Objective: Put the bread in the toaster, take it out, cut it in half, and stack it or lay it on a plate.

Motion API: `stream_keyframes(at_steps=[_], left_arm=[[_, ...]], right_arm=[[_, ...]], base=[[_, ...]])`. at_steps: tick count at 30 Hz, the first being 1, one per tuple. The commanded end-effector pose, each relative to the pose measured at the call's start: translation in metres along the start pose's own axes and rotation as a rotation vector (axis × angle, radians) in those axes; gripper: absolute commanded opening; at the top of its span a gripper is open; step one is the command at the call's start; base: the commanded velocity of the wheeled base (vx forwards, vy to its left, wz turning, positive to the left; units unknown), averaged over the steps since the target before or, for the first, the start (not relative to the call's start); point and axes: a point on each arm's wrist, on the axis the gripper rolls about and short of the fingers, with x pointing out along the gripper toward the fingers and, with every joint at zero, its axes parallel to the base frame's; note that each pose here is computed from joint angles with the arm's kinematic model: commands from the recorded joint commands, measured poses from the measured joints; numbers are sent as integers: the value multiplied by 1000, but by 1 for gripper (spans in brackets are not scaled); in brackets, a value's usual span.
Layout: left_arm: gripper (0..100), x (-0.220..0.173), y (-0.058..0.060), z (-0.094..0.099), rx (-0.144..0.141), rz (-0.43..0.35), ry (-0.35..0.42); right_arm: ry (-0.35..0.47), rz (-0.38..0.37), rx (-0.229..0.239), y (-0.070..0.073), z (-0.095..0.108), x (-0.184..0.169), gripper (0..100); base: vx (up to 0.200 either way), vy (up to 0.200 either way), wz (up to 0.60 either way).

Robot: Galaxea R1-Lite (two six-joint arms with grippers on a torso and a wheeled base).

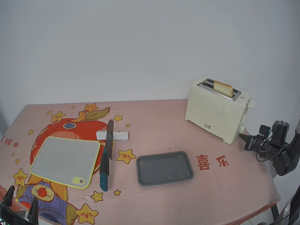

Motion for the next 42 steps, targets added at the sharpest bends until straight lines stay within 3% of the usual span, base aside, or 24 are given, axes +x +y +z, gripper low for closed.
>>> stream_keyframes(at_steps=[1, 32, 40, 42], left_arm=[[100, 0, 0, -5, 0, 1, 4], [100, 0, 0, -5, 0, 1, 4], [100, 0, 0, -5, 0, 1, 4], [100, 0, 0, -5, 0, 1, 4]], right_arm=[[-10, 9, -6, 3, 2, -3, 0], [-10, 13, -19, 7, 2, -6, 0], [-166, 73, -73, 27, 32, -34, 0], [-222, 105, -96, 39, 43, -49, 0]], base=[[0, 0, 0], [0, 0, 0], [0, 0, 0], [0, 0, 0]])
